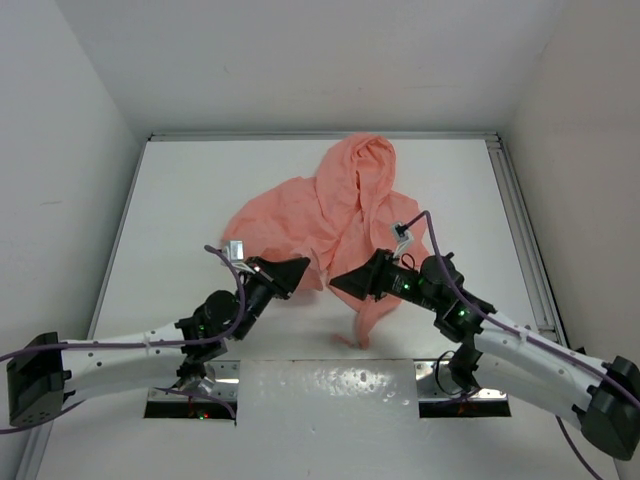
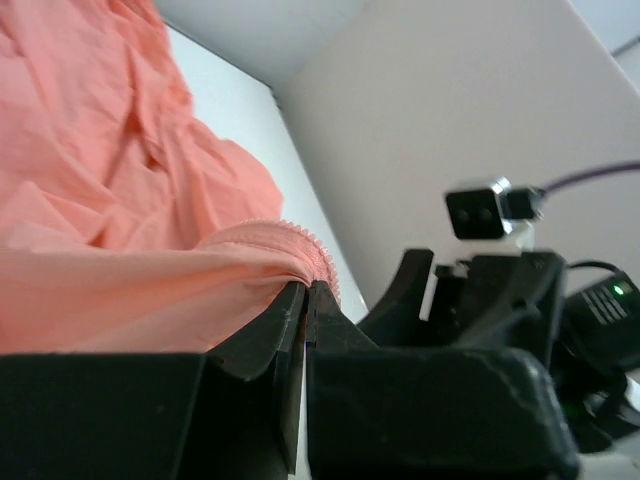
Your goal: Zip up the jacket
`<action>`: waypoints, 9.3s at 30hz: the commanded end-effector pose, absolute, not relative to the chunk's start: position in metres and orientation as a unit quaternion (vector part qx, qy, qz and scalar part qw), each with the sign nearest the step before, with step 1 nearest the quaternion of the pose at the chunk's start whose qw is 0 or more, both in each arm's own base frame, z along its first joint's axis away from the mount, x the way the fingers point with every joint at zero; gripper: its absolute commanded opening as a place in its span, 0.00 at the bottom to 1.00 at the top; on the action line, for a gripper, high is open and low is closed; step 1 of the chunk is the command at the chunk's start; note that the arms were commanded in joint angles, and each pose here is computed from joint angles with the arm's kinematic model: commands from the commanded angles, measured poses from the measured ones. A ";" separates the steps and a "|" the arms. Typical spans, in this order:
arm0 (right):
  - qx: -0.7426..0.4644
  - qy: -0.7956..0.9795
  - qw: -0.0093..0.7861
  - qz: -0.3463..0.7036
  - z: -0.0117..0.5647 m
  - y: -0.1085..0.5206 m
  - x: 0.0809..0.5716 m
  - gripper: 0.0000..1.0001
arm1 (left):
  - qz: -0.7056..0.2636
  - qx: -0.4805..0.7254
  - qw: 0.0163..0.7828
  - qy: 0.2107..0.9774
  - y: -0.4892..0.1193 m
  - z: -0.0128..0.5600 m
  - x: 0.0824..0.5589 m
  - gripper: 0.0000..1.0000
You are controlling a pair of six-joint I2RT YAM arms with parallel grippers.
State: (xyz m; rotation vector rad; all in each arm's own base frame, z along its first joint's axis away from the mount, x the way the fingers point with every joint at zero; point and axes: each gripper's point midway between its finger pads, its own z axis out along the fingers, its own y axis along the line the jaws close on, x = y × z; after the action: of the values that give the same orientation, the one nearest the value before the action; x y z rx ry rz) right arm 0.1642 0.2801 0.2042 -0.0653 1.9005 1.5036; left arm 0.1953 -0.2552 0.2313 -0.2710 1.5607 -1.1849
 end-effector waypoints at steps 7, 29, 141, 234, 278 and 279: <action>-0.063 0.842 0.297 0.446 0.138 0.251 0.148 0.18 | -0.426 -0.168 0.620 0.637 -0.229 0.258 0.224 0.00; -0.086 0.947 0.218 0.222 0.032 0.214 0.094 0.54 | -0.410 -0.110 0.625 0.656 -0.239 0.249 0.220 0.00; -0.177 0.619 0.533 0.549 0.263 0.292 0.185 0.00 | -0.540 -0.070 0.570 0.616 -0.252 0.283 0.192 0.00; -0.171 0.626 0.535 0.540 0.265 0.291 0.188 0.00 | -0.531 -0.062 0.569 0.625 -0.258 0.273 0.194 0.00; -0.130 0.692 0.499 0.504 0.246 0.293 0.203 0.00 | -0.475 -0.080 0.607 0.632 -0.262 0.267 0.207 0.00; -0.131 0.692 0.500 0.504 0.247 0.293 0.203 0.00 | -0.474 -0.079 0.606 0.634 -0.263 0.266 0.208 0.00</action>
State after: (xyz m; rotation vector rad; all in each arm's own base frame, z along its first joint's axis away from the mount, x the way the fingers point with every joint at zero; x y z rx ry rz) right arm 0.1987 0.2886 0.2169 -0.3102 1.7603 1.2038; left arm 0.2107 -0.2575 0.2421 -0.1803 1.5266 -1.0378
